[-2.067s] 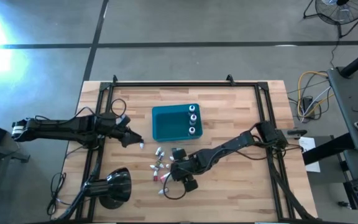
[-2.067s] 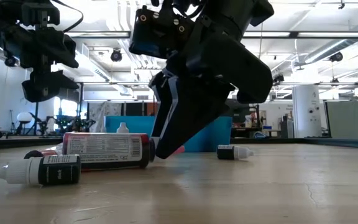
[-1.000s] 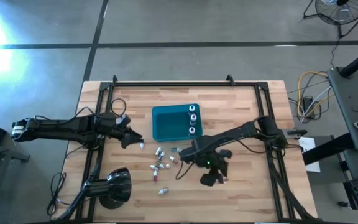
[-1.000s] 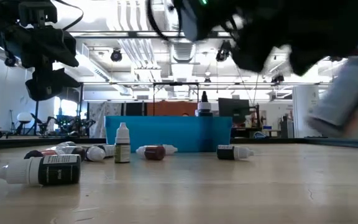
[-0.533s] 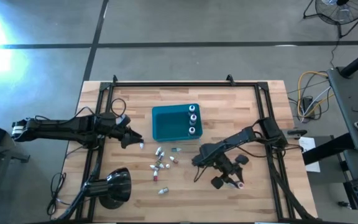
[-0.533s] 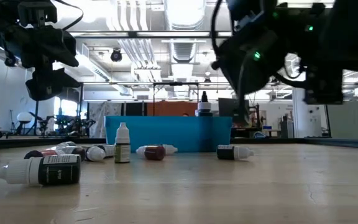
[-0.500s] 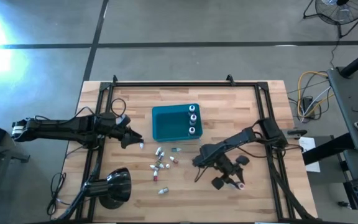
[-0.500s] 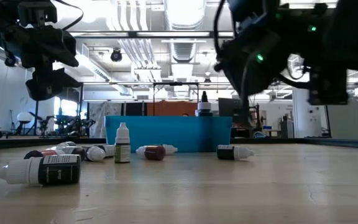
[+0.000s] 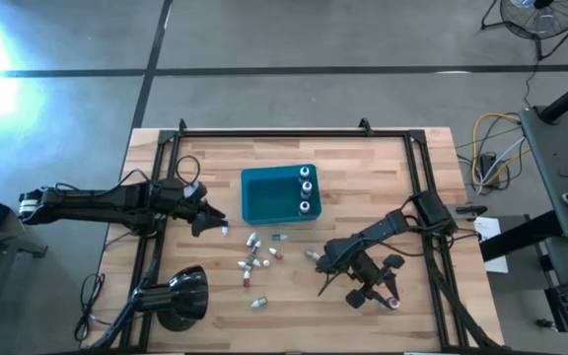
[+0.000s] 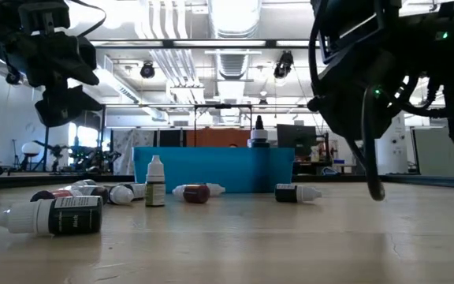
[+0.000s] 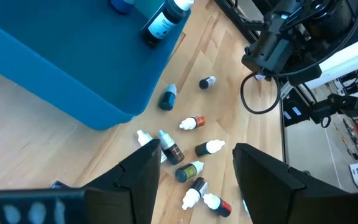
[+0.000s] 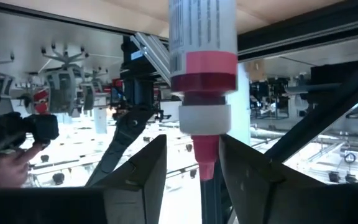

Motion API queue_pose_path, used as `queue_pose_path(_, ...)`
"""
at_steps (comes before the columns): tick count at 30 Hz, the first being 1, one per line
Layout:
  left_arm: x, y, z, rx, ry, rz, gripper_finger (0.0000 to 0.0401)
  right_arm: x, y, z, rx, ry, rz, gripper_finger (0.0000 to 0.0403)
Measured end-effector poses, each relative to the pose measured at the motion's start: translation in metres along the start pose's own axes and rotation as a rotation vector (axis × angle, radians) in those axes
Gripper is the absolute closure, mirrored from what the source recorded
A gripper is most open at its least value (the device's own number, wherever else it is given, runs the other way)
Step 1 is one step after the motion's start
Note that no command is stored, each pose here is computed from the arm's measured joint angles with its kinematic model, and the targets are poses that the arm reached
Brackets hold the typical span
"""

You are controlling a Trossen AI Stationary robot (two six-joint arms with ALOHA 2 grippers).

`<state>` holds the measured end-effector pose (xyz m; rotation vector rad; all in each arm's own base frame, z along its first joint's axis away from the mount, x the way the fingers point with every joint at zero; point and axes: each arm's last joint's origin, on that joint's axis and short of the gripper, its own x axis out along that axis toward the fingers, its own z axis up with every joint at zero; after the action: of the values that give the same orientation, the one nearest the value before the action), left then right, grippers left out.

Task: Pick & Place food coloring
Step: Put the large pink food coloring bottle into the blue bin

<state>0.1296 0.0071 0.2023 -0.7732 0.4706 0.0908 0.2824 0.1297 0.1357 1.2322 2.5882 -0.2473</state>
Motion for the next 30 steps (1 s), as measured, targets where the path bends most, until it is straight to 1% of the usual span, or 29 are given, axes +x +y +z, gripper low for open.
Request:
queue_pose_path(5,0.000,0.000,0.000,0.018,0.000,0.000,0.0223,0.000,0.002,0.001,-0.018,-0.010,0.007,0.0267)
queue_pose_path(9,0.000,0.000,0.000,0.018,0.000,0.000,0.0223,-0.002,0.003,-0.001,-0.023,-0.030,-0.011,0.0262)
queue_pose_path(18,0.000,0.000,0.000,0.018,0.000,0.000,0.0223,-0.014,0.011,-0.019,-0.051,-0.232,-0.121,0.0242)
queue_pose_path(24,0.000,0.000,0.000,0.018,0.001,0.000,0.0223,-0.015,0.016,-0.028,-0.062,-0.288,-0.119,0.0225)
queue_pose_path(30,0.000,0.000,0.000,0.016,0.000,0.000,0.0223,-0.005,0.021,-0.033,-0.058,-0.283,-0.103,0.0218)
